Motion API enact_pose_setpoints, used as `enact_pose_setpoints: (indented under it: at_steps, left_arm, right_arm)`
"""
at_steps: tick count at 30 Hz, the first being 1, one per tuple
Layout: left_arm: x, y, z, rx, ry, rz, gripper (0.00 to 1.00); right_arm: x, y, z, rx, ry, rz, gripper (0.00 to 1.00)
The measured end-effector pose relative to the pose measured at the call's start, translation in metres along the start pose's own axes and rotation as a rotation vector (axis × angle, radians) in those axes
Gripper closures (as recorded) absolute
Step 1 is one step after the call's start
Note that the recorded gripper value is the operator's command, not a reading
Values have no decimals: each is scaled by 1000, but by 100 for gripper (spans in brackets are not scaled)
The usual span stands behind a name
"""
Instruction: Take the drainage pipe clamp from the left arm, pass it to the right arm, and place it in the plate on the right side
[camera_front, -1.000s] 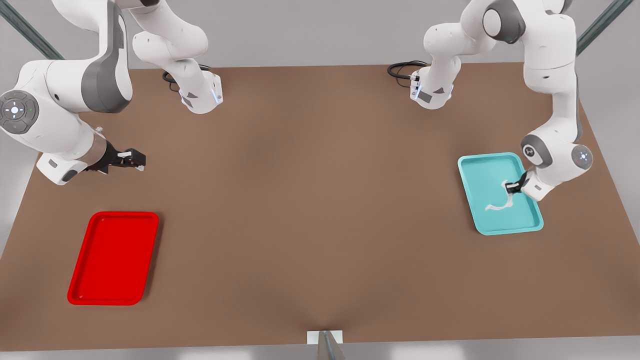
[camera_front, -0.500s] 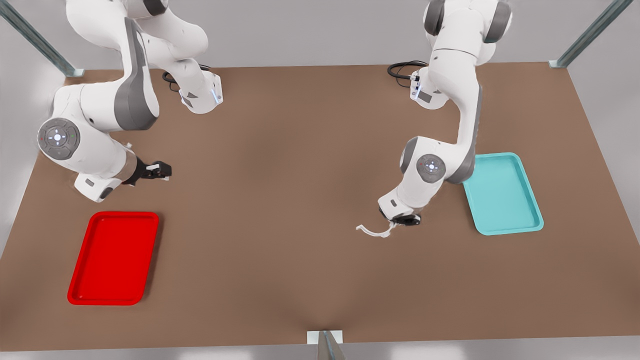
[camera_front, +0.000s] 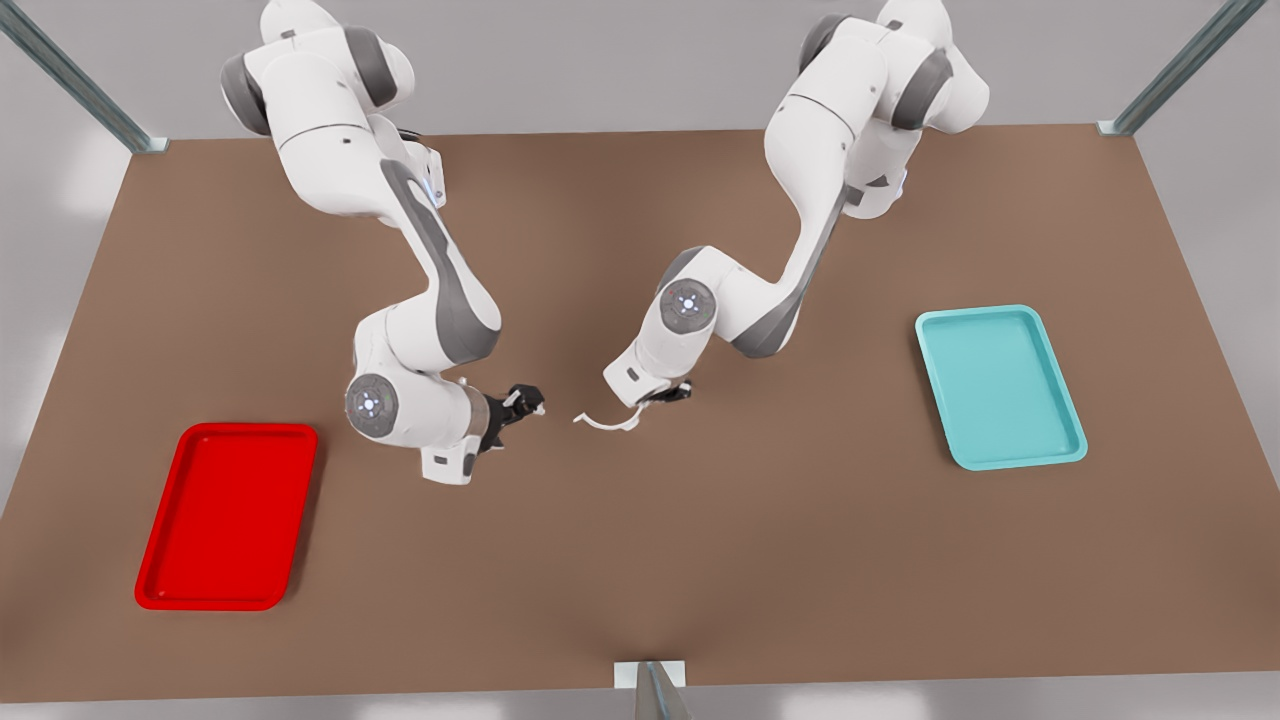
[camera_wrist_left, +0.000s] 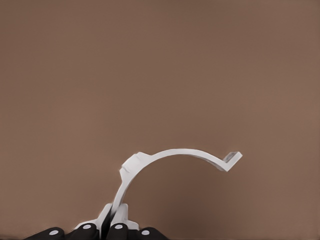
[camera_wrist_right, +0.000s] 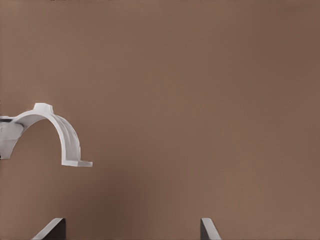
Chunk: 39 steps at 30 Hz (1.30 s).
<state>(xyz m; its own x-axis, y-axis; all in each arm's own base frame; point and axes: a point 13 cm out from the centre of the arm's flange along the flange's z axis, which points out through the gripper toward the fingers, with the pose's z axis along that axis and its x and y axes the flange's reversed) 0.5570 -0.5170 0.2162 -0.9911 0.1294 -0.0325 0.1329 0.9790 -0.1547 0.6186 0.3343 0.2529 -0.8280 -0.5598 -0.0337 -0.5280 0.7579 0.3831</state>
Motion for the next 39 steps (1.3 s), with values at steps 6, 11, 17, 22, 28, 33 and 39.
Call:
enact_pose_setpoints:
  at_steps: [6,11,17,22,28,33,39]
  left_arm:
    - [0,-6,2,4,-1,-113,79]
    - [-3,-7,3,4,-4,-161,79]
    - [-13,-17,6,16,-21,-148,79]
    - [-16,-23,4,25,-30,-149,79]
    - [-16,-28,1,33,-33,-160,79]
    - [-16,-28,3,33,-32,-171,79]
    - [-15,-29,5,33,-30,-180,79]
  right_arm:
    - [-15,-4,-6,21,-73,-191,0]
    - [-24,28,11,38,-77,-416,0]
    - [-38,49,47,65,-92,-606,0]
    - [-52,55,63,101,-124,-713,0]
    - [-60,49,69,132,-145,-791,0]
    - [-61,41,89,144,-137,-835,0]
    - [-66,46,93,160,-146,-889,55]
